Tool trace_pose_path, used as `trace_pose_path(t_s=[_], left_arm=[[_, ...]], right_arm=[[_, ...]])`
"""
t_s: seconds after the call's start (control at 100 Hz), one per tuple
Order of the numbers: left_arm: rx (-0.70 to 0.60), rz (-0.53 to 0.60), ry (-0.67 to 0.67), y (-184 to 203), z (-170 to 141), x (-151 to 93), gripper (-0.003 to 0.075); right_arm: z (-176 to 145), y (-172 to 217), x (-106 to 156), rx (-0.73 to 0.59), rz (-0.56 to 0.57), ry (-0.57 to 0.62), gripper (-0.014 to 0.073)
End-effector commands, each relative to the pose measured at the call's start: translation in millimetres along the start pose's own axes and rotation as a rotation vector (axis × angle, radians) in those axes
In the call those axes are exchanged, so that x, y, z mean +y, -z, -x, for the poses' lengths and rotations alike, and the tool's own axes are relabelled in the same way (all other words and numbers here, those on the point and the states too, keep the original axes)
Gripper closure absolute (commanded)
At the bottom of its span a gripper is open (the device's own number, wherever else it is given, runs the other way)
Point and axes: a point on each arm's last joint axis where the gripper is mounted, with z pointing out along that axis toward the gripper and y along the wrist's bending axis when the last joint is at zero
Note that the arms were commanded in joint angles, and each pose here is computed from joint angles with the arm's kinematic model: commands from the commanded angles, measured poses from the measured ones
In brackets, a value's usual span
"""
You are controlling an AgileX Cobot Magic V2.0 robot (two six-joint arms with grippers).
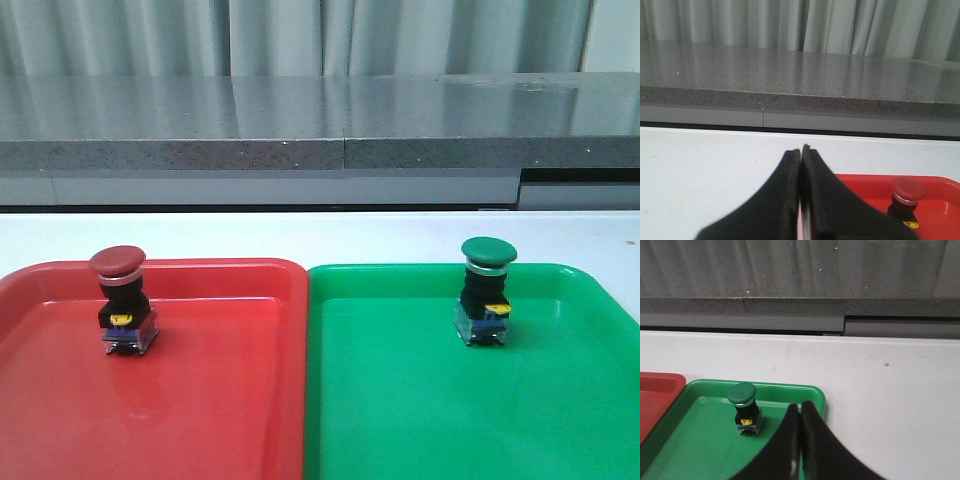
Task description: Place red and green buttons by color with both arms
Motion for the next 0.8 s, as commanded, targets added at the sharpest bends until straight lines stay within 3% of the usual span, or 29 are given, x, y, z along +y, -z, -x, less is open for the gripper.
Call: trace_pose_path(t_s=[0.0, 0.29, 0.79], left_arm=[[-0.067, -0.020, 0.008, 0.8, -5.0, -0.5, 0.0740], [-0.067, -0.020, 0.008, 0.8, -5.0, -0.5, 0.0740], [-0.067, -0.020, 0.008, 0.8, -5.0, -0.5, 0.0740]], right_arm=[[5.1, 7.3, -1.2, -0.159, -0.018, -0.013, 0.0705], [-29.0, 6.9, -5.8, -0.256, -0.053, 0.067, 0.0705], [-43.1, -0.3, -7.8, -0.325, -0.061, 0.145, 0.0705]])
